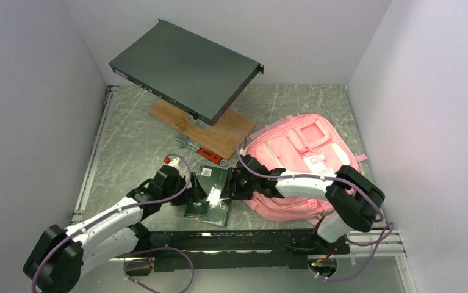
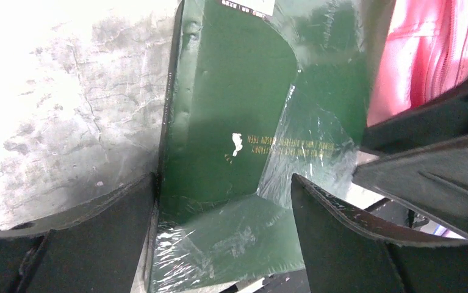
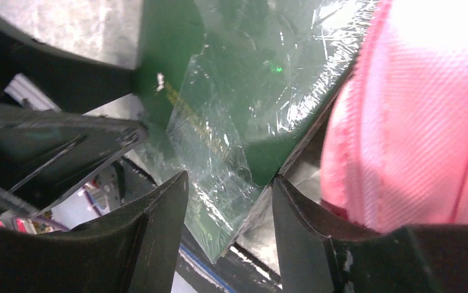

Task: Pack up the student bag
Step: Move the book to the center of the board.

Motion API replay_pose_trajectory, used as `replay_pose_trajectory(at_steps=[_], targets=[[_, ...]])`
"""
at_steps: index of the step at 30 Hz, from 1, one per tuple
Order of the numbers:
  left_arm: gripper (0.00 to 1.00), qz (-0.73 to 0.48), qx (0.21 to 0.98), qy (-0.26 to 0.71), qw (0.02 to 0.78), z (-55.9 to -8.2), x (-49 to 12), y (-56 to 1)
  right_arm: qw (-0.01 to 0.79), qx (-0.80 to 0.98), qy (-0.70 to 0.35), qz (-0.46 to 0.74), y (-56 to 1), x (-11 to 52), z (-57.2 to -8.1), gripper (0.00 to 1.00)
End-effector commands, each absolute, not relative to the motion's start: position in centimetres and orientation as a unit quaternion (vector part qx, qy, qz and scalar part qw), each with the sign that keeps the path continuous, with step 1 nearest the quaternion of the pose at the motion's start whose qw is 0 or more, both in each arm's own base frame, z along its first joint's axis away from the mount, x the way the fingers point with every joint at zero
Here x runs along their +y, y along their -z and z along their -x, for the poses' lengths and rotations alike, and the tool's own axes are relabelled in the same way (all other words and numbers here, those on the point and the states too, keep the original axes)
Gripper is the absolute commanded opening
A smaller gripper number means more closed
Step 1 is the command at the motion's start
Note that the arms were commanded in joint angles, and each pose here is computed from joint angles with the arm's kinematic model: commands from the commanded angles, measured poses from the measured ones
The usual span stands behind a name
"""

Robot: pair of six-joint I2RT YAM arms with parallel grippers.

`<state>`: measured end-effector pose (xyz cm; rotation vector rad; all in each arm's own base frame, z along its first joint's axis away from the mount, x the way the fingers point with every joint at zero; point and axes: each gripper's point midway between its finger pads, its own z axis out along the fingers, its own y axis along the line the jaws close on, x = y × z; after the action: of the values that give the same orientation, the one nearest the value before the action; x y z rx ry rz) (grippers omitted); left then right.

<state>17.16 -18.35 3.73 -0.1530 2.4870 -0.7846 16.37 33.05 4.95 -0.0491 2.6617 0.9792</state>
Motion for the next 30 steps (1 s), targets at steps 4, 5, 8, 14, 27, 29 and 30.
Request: replay_pose_trajectory(at_steps=[4, 5, 8, 14, 27, 29, 30], targets=[[0.87, 0.111, 0.901, 0.309, 0.282, -16.5, -17.4, -4.0, 0.233, 0.820, -0.513, 0.104, -17.5, 39.5, -16.2, 0.54], [0.88, 0.114, 0.899, 0.308, 0.289, -16.5, -17.2, -4.2, 0.234, 0.817, -0.516, 0.107, -17.8, 39.7, -16.1, 0.54], [0.88, 0.118, 0.890, 0.328, 0.295, -16.5, -17.5, -5.1, 0.238, 0.810, -0.524, 0.109, -18.4, 40.0, -16.2, 0.54], [0.85, 0.084, 0.855, 0.438, 0.266, -16.2, -21.8, -7.5, 0.263, 0.826, -0.490, 0.098, -18.2, 38.7, -17.0, 0.55], [0.81, 0.040, 0.844, 0.496, 0.202, -16.9, -30.1, -9.0, 0.298, 0.913, -0.273, 0.046, -12.4, 27.8, -19.5, 0.62], [0.80, 0.044, 0.844, 0.498, 0.192, -16.8, -30.4, -8.5, 0.284, 0.925, -0.249, 0.047, -11.7, 26.5, -19.3, 0.67], [0.80, 0.046, 0.844, 0.501, 0.186, -16.6, -30.6, -8.3, 0.277, 0.928, -0.245, 0.046, -11.6, 26.0, -19.1, 0.71]])
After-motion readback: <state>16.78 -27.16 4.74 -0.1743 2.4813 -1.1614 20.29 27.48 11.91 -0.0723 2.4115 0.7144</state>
